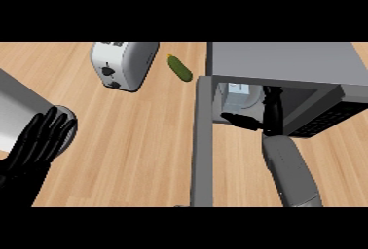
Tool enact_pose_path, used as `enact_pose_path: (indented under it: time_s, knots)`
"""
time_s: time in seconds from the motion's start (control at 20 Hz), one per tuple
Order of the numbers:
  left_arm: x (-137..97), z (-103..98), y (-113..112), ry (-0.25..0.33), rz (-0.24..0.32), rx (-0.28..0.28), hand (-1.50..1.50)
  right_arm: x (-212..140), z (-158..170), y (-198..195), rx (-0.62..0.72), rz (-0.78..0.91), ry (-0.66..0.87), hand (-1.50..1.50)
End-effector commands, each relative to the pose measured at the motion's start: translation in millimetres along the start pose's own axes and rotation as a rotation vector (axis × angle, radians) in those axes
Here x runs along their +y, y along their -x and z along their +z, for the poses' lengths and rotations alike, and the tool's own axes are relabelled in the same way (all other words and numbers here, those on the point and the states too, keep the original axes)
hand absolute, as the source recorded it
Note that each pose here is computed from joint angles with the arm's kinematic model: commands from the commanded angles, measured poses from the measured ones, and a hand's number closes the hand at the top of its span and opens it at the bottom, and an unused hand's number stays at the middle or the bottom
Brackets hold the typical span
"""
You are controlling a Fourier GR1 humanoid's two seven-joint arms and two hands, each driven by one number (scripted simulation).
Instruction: Pick up the milk, place it into the microwave and close the microwave
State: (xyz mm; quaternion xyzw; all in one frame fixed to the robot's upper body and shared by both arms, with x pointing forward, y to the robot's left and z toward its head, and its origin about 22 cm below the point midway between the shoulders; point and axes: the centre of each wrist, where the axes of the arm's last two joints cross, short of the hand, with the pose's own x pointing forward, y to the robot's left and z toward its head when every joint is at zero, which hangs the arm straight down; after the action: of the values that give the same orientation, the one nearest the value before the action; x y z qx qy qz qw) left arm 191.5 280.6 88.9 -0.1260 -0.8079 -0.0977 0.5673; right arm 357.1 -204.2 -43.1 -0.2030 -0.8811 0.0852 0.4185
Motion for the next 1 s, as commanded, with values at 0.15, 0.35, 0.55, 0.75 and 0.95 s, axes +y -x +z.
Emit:
enact_pose_path:
  time_s: [0.15, 0.35, 0.55, 0.75, 0.95]
  knots:
    - [-7.4, -7.9, 15.9, 0.059, 0.024, 0.041, -1.50, -5.9, -3.5, 15.6, 0.331, -0.188, -0.034, -1.50]
    - [-19.0, -7.2, 19.4, 0.135, 0.031, 0.072, -1.50, -4.2, 3.7, 16.9, 0.350, -0.255, -0.050, -1.50]
    - [-21.1, -15.3, 31.1, 0.246, 0.021, 0.091, 1.50, 5.7, 23.2, 18.2, 0.378, -0.310, -0.056, -1.50]
    - [-48.6, -21.8, 43.0, 0.333, -0.046, 0.078, 1.50, -7.6, 37.3, 23.9, 0.386, -0.302, -0.065, -1.50]
    - [-48.2, -31.4, 47.6, 0.339, -0.009, 0.141, 1.50, -19.8, 55.6, 13.1, 0.375, -0.326, -0.072, -1.50]
